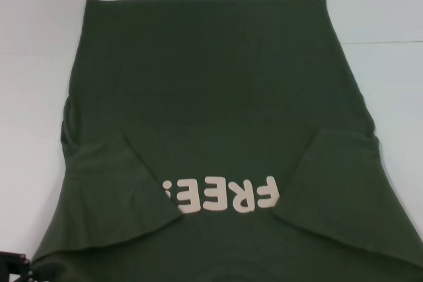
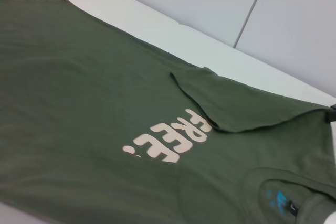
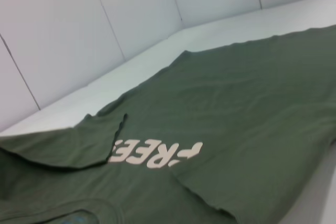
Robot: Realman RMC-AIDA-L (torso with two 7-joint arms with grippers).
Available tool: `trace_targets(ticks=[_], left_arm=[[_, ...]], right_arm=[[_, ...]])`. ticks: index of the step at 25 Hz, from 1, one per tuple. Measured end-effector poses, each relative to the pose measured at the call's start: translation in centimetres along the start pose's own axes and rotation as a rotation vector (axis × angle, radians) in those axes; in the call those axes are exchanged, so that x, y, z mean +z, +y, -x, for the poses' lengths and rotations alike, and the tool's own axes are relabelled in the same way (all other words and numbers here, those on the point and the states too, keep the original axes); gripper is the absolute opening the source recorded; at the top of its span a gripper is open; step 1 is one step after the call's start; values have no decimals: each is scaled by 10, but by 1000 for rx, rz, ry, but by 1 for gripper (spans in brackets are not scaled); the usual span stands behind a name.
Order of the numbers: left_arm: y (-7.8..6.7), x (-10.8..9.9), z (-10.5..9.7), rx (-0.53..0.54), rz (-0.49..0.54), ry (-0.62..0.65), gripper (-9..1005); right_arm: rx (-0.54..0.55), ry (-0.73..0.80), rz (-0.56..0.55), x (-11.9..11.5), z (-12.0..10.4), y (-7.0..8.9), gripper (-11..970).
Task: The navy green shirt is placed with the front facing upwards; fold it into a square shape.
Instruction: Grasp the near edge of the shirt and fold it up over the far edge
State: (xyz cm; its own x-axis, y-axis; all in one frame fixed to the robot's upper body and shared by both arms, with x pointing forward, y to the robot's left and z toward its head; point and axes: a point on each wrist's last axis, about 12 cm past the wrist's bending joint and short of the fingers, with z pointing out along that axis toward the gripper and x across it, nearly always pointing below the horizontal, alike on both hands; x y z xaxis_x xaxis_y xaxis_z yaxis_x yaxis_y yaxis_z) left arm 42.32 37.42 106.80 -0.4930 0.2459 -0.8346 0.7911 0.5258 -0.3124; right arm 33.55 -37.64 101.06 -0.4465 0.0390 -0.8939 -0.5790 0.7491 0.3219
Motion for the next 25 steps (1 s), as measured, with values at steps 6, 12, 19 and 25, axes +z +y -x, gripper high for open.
trace_targets(ticks=[6,12,19,25], left_arm=[[2,-9,1,17,38,-14,24],[11,-8,0,-5,129,-93,24],[9,-9,-6,6,189,-207,25],[10,-2,-8,36,196,-239,24]], right_arm=[[-16,-43,-20,-11,-2,6,40],[-41,-125,-35,0,13,-3,40],[-62,-206,-29,11,25,-7,40],[-77,-258,-58,18,31,-12,40]])
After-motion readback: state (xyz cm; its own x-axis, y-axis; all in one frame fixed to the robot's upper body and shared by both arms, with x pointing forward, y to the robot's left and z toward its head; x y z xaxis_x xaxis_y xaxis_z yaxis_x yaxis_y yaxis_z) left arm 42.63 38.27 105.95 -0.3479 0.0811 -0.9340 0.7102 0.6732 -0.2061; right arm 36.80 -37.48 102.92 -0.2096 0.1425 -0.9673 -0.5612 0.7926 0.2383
